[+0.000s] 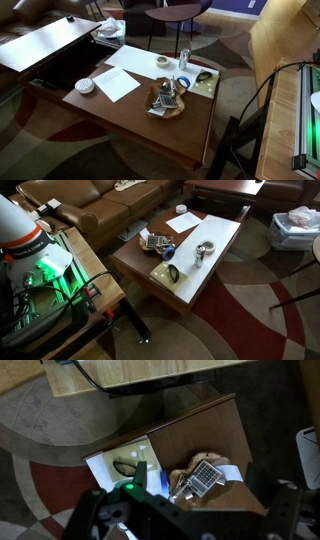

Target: Remove the calculator from the wooden bowl and put it on the table

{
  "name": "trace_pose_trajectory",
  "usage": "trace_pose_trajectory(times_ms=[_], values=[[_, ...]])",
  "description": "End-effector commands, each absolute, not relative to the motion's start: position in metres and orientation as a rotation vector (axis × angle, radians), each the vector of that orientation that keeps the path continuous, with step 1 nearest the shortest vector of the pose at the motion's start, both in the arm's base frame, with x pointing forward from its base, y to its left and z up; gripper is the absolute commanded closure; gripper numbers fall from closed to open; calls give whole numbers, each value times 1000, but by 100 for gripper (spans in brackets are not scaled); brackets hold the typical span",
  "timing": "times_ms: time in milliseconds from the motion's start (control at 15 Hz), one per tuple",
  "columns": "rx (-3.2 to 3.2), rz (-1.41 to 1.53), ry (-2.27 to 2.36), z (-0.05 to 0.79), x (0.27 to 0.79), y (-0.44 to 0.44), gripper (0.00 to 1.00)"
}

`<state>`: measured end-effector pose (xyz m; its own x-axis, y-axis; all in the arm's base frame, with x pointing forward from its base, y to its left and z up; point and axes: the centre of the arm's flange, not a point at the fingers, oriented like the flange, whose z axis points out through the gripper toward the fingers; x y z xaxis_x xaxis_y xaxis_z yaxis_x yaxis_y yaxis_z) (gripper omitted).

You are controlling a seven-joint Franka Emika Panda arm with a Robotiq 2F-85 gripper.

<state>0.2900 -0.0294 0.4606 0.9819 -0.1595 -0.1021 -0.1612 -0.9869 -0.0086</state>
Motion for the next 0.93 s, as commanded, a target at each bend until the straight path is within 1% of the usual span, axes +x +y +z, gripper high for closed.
trace_pose_trajectory(times_ms=[0,467,600,733,867], values=[[-3111,158,252,461,290,-29,0],[-3111,158,252,461,290,-29,0],[-3050,160,181,441,317,-13,0],[-3012,208,119,414,347,21,0],[-3012,246,91,394,366,54,0]])
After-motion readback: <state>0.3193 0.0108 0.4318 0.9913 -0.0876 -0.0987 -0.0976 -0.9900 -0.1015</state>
